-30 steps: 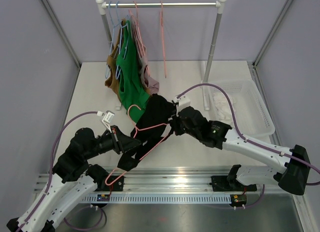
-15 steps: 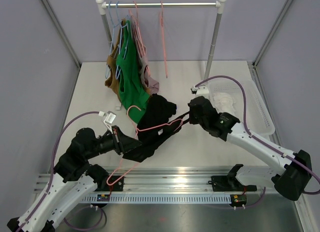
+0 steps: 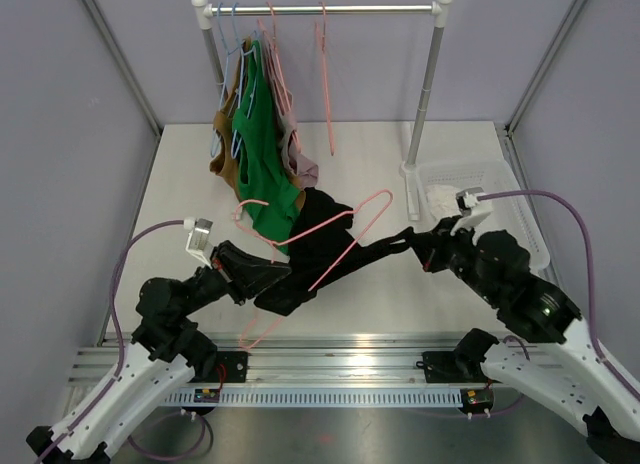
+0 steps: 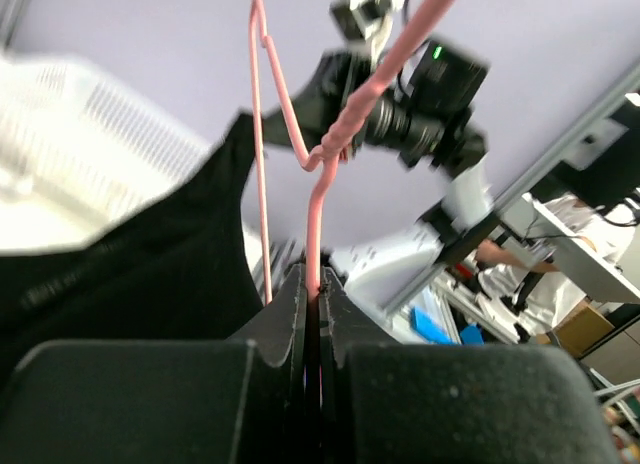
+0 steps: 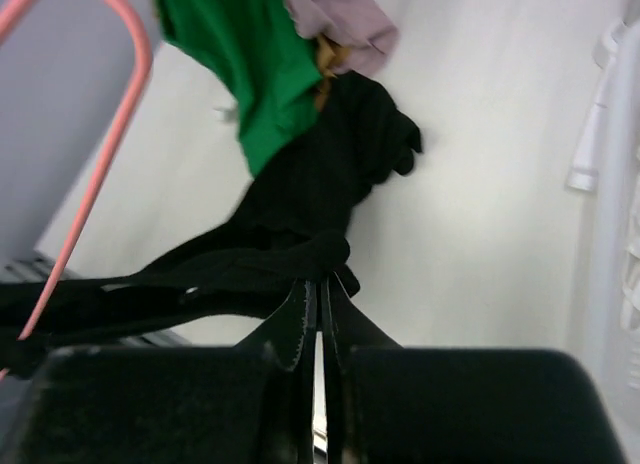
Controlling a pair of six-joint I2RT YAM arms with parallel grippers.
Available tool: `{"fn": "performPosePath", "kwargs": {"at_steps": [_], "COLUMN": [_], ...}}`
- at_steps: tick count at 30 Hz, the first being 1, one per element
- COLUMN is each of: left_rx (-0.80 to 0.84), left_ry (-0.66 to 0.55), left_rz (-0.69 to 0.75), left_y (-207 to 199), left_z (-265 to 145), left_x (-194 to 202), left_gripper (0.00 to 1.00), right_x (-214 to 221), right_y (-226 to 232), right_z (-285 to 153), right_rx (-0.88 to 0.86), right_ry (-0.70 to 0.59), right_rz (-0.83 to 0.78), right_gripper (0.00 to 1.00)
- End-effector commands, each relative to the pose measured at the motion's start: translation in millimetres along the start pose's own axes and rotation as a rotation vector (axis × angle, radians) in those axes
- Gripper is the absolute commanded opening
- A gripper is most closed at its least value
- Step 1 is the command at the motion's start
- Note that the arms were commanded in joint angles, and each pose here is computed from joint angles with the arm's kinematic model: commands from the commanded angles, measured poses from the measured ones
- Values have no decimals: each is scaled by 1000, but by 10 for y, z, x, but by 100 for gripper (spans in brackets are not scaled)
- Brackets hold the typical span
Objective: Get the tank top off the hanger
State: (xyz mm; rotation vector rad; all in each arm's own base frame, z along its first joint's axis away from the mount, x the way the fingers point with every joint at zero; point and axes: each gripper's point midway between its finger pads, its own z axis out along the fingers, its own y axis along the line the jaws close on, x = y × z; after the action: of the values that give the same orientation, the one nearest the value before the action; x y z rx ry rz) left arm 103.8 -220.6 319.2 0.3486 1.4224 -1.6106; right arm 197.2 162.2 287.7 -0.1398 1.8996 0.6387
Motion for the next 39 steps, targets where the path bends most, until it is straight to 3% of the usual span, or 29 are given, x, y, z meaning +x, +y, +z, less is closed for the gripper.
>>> {"fn": "performPosePath", "kwargs": {"at_steps": [1, 5, 12, 17, 19, 22, 24, 27, 28, 34, 39], "left_rx": [245, 337, 408, 392, 331, 113, 6, -154, -223, -468, -563], "left_ry": [-257, -371, -420, -492, -530, -538, -590, -569, -501, -374, -378], "left_rz": [159, 245, 426, 537, 552, 517, 507, 472, 463, 408, 387], "left_y": [-547, -723, -1077, -1228, -1254, -963, -843, -623, -475, -62, 9], "left_z": [-3, 99, 616, 931, 1036, 1135, 1051, 998, 1006, 854, 652], "left_x": [-508, -746, -1066, -1326, -1541, -1742, -1894, -1972, -1880, -1738, -1781], "left_gripper": [0, 0, 0, 0, 0, 0, 0, 0, 0, 0, 0], "right_x": [5, -30, 47, -81, -185, -336, -471, -576, -567, -238, 45], "right_y": [311, 503, 603, 555, 509, 553, 588, 552, 552, 576, 542], "right_z": [-275, -463, -524, -676, -824, -1071, -1245, -1344, -1300, -756, -234], "right_rx": [-212, -332, -390, -375, -356, -381, -400, -377, -364, -329, -280], "right_ry": [10, 16, 82, 24, -7, -24, -52, -75, -56, 82, 142], "right_rz": [3, 0, -18, -14, -11, -8, -8, -12, -13, -25, 1], "right_gripper": [0, 0, 0, 0, 0, 0, 0, 0, 0, 0, 1]}}
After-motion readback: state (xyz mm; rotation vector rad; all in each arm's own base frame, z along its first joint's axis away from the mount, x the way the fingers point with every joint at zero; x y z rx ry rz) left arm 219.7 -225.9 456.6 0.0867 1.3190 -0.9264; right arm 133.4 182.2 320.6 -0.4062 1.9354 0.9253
